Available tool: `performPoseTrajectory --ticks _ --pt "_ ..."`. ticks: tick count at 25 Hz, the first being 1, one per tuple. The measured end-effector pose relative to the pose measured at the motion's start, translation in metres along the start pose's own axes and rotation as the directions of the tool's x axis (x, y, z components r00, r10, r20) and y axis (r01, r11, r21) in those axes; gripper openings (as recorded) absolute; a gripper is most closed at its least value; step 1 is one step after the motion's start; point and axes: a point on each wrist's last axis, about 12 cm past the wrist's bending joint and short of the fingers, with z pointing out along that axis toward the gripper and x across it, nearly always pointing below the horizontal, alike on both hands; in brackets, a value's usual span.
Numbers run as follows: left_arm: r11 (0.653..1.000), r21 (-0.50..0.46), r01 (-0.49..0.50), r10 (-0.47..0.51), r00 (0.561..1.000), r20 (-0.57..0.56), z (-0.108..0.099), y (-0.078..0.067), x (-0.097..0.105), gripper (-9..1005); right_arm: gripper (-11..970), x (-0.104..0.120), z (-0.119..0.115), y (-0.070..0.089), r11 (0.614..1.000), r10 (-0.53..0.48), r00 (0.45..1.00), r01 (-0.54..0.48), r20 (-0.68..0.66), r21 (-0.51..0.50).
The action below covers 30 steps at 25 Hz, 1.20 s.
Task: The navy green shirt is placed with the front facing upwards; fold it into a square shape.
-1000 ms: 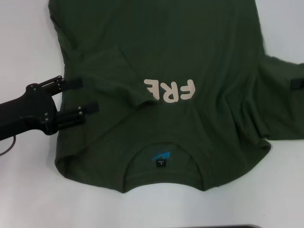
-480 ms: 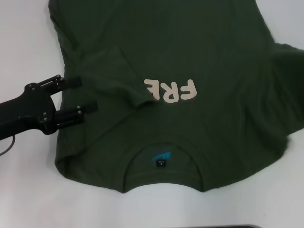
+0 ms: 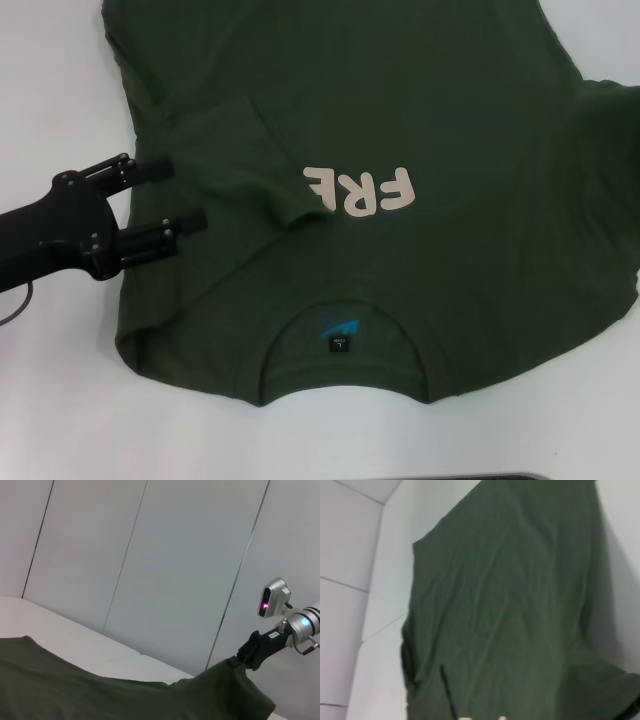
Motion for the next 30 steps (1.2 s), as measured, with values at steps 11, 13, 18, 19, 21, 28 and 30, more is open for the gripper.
performPoseTrajectory --ticks 11,13,18,19,21,28,30 --pt "1.000 -0.009 -0.003 0.003 1.000 0.001 0.000 0.001 0.000 812 13 -0.004 0.028 0.024 0.988 -0.001 0.999 -0.007 -0.053 -0.156" --pt "1.000 -0.011 -0.004 0.004 1.000 0.001 0.000 0.001 0.000 812 13 -0.002 0.038 0.027 0.983 0.005 0.998 -0.017 -0.065 -0.182" --pt "1.000 -0.017 -0.003 0.003 1.000 0.008 -0.002 0.001 0.000 812 13 0.009 0.061 0.033 0.972 0.004 0.995 -0.028 -0.101 -0.234" --pt "1.000 -0.018 -0.003 0.003 1.000 0.010 -0.002 0.001 0.000 812 13 0.012 0.064 0.034 0.970 0.004 0.994 -0.030 -0.107 -0.241" --pt "1.000 -0.018 -0.003 0.003 1.000 0.011 -0.002 0.001 0.000 812 13 0.016 0.068 0.034 0.967 0.009 0.994 -0.037 -0.113 -0.253" --pt "1.000 -0.016 -0.008 0.008 1.000 0.018 0.000 0.002 -0.001 812 13 0.034 0.090 0.035 0.950 0.034 0.988 -0.079 -0.151 -0.302" --pt "1.000 -0.018 -0.009 0.009 1.000 0.024 0.000 0.002 -0.002 812 13 0.038 0.094 0.034 0.948 0.043 0.986 -0.090 -0.158 -0.304"
